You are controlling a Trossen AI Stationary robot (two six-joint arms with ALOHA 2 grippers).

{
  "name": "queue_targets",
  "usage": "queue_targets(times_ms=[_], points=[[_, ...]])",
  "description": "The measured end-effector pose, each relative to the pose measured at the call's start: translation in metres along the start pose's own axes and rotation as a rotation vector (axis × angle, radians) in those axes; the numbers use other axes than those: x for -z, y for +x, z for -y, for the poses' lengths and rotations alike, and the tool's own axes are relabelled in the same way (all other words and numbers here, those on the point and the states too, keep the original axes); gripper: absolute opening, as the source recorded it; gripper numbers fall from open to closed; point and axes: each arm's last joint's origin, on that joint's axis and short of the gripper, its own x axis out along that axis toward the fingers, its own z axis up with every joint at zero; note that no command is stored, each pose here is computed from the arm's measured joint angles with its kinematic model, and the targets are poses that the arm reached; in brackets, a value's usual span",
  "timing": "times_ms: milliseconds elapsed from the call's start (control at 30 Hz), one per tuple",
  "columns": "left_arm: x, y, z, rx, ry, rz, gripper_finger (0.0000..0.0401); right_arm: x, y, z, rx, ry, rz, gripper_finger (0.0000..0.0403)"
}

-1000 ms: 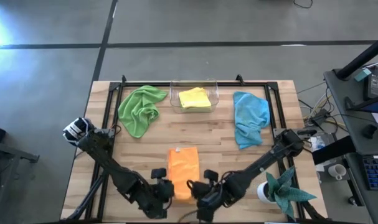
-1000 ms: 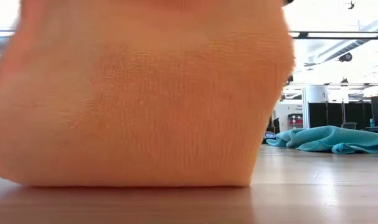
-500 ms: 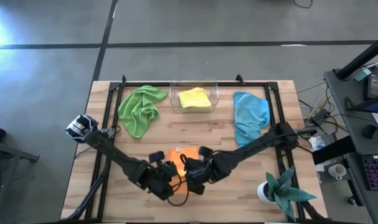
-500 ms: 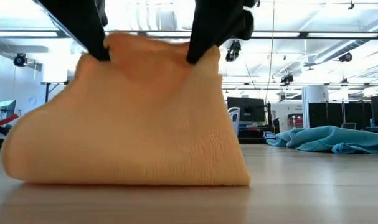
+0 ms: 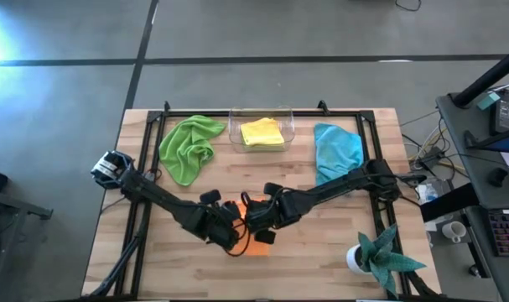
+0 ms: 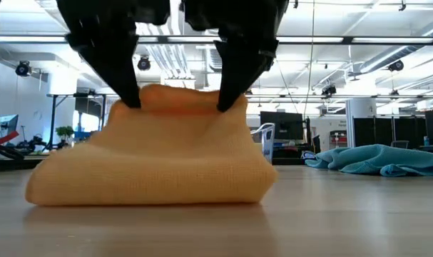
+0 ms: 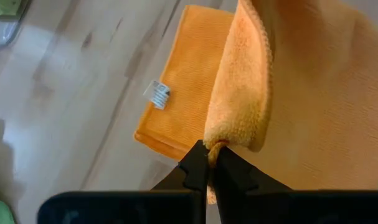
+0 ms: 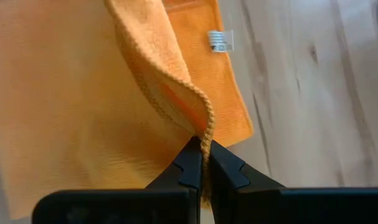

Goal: Fold microfiber towels
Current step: Fold the orange microfiber towel into the transparent bin

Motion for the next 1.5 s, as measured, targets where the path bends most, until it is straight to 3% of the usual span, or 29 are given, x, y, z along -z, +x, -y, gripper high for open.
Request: queue_targets(times_ms=[333,833,1233,1500], points=[[0.006,0.017,-0.010,-0.022,-0.011,-0.031,0.0000,0.004,0.021,0.008,-0.017,-0.127,0.008,0.0009],[0.005,0.028,-0.015,-0.009,-0.023,-0.031,0.0001,0.005,0.034,0.022,-0.036,-0.136,-0.020,0.0009],[0.001,0.030,-0.016,-0.004,0.006,-0.009,0.0083,0.003,0.036,0.027,-0.044,-0.159,-0.024,0.0009],[0.000,0.031,-0.017,0.051,-0.008,-0.066,0.0093,-0.001,0.039,0.037,-0.047,-0.145,-0.026,0.0011]])
